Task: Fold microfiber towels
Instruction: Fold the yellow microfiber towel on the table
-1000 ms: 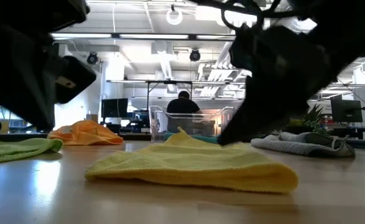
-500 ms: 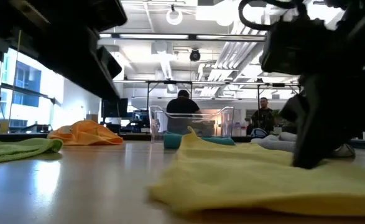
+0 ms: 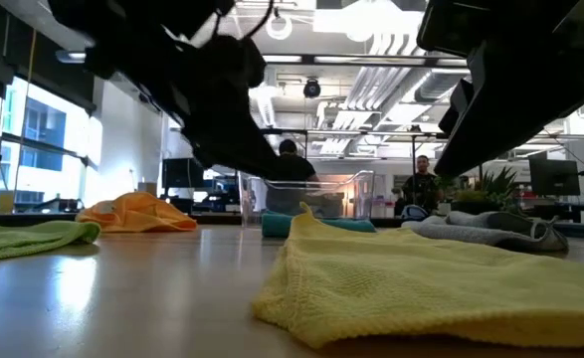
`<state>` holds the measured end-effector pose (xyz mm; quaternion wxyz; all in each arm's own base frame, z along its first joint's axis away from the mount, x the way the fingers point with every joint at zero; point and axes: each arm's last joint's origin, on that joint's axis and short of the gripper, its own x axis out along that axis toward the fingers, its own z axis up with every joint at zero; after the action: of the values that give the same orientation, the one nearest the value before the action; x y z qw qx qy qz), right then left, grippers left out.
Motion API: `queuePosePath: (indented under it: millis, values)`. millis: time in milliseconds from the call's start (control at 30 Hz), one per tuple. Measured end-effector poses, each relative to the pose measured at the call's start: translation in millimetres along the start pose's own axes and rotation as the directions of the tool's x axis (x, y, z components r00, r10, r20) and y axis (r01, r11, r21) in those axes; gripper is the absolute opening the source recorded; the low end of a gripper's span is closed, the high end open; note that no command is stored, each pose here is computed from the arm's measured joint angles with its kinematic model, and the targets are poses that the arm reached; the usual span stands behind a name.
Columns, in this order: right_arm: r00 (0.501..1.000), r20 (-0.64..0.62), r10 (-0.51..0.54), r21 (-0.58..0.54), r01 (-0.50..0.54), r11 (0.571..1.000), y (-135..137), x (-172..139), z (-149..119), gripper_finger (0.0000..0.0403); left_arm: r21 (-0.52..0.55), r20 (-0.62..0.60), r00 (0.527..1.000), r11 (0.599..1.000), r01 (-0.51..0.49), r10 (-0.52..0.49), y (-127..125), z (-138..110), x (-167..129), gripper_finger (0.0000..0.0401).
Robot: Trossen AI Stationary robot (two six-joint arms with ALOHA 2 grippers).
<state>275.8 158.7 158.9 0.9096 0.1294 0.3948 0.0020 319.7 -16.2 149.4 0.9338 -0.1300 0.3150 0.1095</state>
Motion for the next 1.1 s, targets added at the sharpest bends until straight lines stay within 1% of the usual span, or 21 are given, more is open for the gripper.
queuePosePath:
  millis: [133, 233, 267, 367, 467, 567, 667, 733, 833, 1000, 1033, 1100]
  values:
    - [1.000, 0.011, -0.013, -0.017, 0.014, 1.000, -0.3, 0.0, 0.4, 0.0000, 0.013, 0.011, 1.000, 1.000, -0.008, 0.008, 4.1, -4.8, 15.1, 0.0152]
    - [1.000, 0.012, -0.014, -0.016, 0.015, 1.000, -0.4, 0.0, 0.5, 0.0000, 0.044, 0.021, 0.998, 0.997, -0.055, 0.054, 4.2, -5.9, 23.9, 0.0173]
    - [1.000, 0.013, -0.014, -0.017, 0.014, 1.000, -0.4, 0.0, 0.6, 0.0000, 0.049, 0.028, 0.998, 0.997, -0.056, 0.055, 3.2, -4.3, 27.1, 0.0178]
    - [0.999, 0.025, -0.022, -0.034, 0.023, 0.999, -0.3, -0.1, 1.2, 0.0000, 0.071, 0.052, 0.997, 0.996, -0.060, 0.056, 1.2, -1.9, 34.4, 0.0186]
    - [0.999, 0.034, -0.027, -0.036, 0.028, 0.999, -0.2, -0.3, 1.9, 0.0000, 0.098, 0.064, 0.991, 0.988, -0.122, 0.116, 1.9, -2.5, 41.0, 0.0184]
    - [0.999, 0.041, -0.034, -0.039, 0.035, 0.999, -0.3, -0.3, 2.2, 0.0000, 0.101, 0.066, 0.983, 0.979, -0.179, 0.173, 5.4, -4.7, 46.4, 0.0176]
    - [0.998, 0.048, -0.044, -0.038, 0.045, 0.998, -0.7, -0.3, 2.5, 0.0000, 0.099, 0.073, 0.973, 0.969, -0.227, 0.220, 8.6, -4.9, 49.1, 0.0162]
    - [0.998, 0.047, -0.044, -0.039, 0.045, 0.998, -0.6, -0.3, 2.4, 0.0000, 0.090, 0.079, 0.971, 0.968, -0.234, 0.227, 10.6, -3.5, 49.3, 0.0145]
    - [0.998, 0.048, -0.044, -0.039, 0.046, 0.998, -0.6, -0.3, 2.4, 0.0000, 0.080, 0.074, 0.969, 0.967, -0.243, 0.237, 14.2, -3.0, 49.7, 0.0108]
    - [0.998, 0.048, -0.043, -0.038, 0.045, 0.998, -0.6, -0.3, 2.4, 0.0000, 0.083, 0.076, 0.966, 0.963, -0.255, 0.249, 17.0, -2.0, 49.9, 0.0026]
    - [0.998, 0.048, -0.043, -0.038, 0.045, 0.998, -0.6, -0.3, 2.4, 0.0000, 0.086, 0.078, 0.964, 0.962, -0.261, 0.254, 17.1, -1.9, 49.9, 0.0013]
    - [0.998, 0.048, -0.043, -0.038, 0.045, 0.998, -0.6, -0.3, 2.4, 0.0000, 0.089, 0.082, 0.963, 0.961, -0.263, 0.256, 17.1, -1.6, 49.9, 0.0006]
